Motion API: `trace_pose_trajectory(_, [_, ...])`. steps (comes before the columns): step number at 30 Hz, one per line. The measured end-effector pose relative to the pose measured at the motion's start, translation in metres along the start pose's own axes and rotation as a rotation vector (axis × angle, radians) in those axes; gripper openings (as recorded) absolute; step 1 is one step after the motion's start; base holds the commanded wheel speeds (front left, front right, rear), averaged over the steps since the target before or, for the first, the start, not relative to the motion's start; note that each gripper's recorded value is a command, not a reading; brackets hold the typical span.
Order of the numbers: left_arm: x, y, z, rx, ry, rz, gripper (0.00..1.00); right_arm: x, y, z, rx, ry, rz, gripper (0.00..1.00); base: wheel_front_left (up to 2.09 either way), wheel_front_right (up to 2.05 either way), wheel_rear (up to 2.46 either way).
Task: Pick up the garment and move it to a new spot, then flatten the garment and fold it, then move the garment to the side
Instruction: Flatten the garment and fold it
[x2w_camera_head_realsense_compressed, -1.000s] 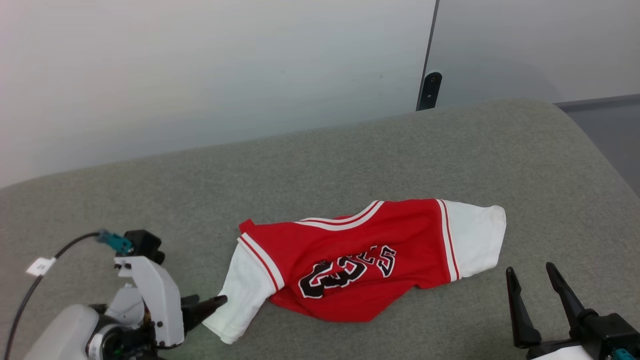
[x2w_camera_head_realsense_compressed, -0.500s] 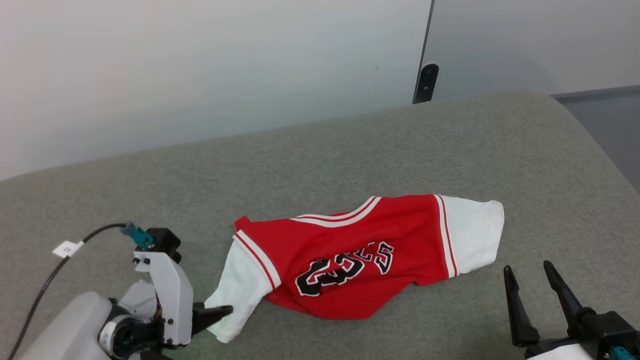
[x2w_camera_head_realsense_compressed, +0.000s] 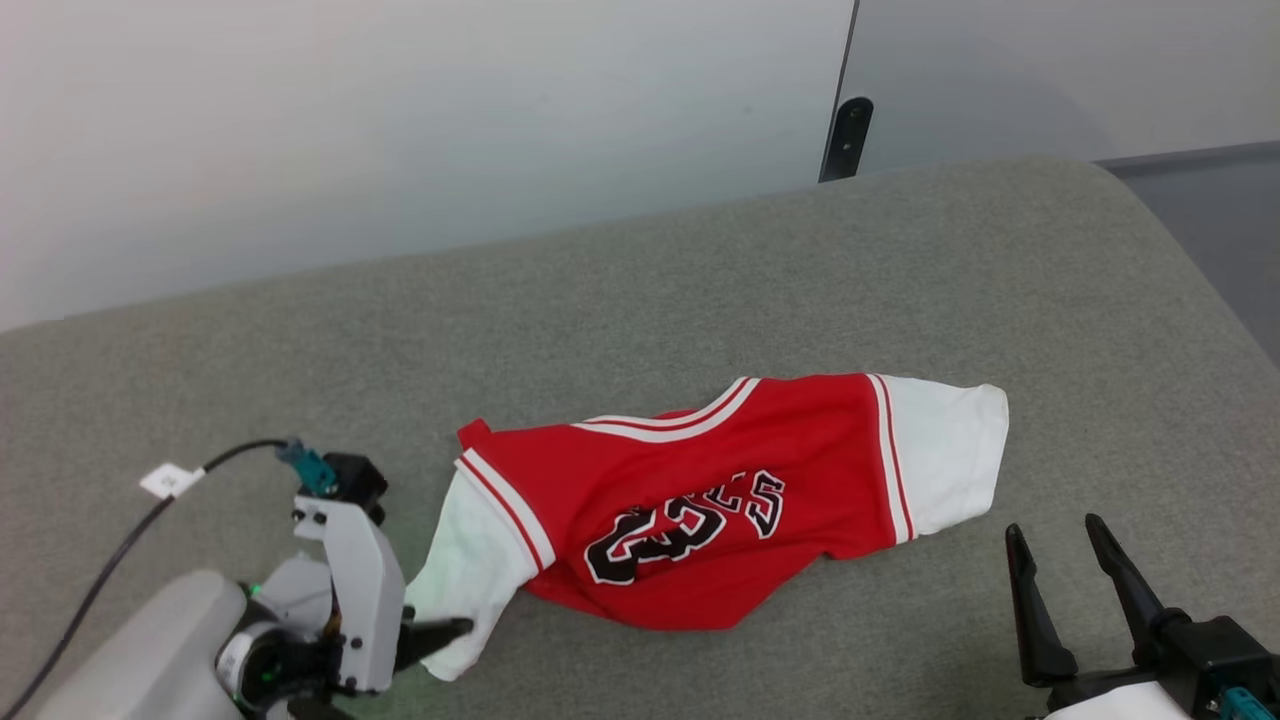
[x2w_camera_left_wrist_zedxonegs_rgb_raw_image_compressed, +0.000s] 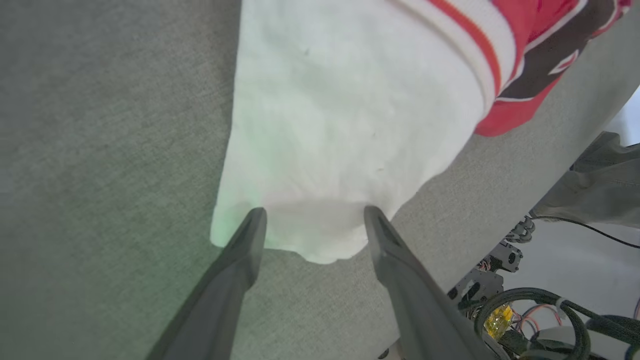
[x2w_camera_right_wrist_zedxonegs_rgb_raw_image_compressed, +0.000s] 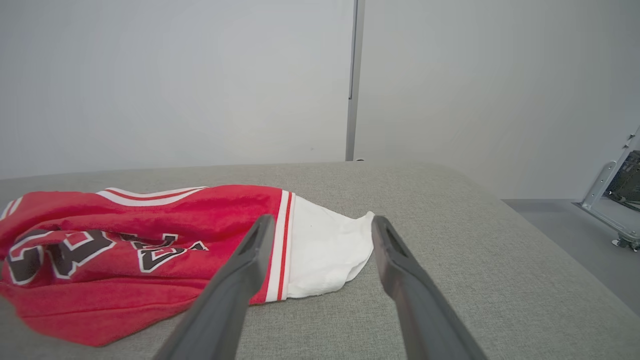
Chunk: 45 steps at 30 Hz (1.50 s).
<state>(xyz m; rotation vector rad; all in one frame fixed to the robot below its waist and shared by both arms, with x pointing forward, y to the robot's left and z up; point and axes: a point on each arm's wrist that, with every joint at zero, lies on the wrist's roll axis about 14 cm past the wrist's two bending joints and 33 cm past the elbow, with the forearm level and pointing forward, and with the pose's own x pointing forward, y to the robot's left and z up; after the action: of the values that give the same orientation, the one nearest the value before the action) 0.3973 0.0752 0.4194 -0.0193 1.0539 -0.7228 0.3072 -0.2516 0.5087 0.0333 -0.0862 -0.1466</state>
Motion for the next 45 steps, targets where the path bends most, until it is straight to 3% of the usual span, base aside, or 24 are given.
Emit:
trace_pose_trajectory(10, [0.009, 0.002, 0.003, 0.033, 0.037, 0.003, 1.0, 0.004, 0.0, -0.003, -0.002, 0.011, -0.002, 1.0, 0.0, 0.0, 0.0])
trace_pose_trajectory(15, [0.006, 0.019, 0.002, 0.063, 0.063, 0.048, 1.0, 0.006, 0.001, -0.004, -0.003, 0.016, -0.002, 1.0, 0.0, 0.0, 0.0])
trace_pose_trajectory(23, [0.003, 0.041, 0.002, 0.072, 0.072, 0.111, 1.0, 0.007, -0.002, -0.006, -0.005, 0.024, -0.009, 1.0, 0.0, 0.0, 0.0])
trace_pose_trajectory(33, [0.014, 0.047, -0.002, 0.035, 0.076, 0.116, 1.0, 0.012, 0.002, -0.007, -0.005, 0.026, -0.001, 1.0, 0.0, 0.0, 0.0])
trace_pose_trajectory(37, [0.017, 0.047, -0.007, 0.003, 0.104, 0.114, 0.84, 0.013, 0.001, -0.007, -0.008, 0.025, 0.0, 1.0, 0.0, 0.0, 0.0])
trace_pose_trajectory(43, [0.018, 0.045, -0.013, -0.048, 0.142, 0.11, 0.88, 0.013, 0.004, -0.006, -0.004, 0.021, 0.007, 1.0, 0.0, 0.0, 0.0])
trace_pose_trajectory(45, [0.019, 0.043, -0.016, -0.066, 0.153, 0.108, 0.82, 0.014, 0.004, -0.006, -0.003, 0.02, 0.009, 1.0, 0.0, 0.0, 0.0])
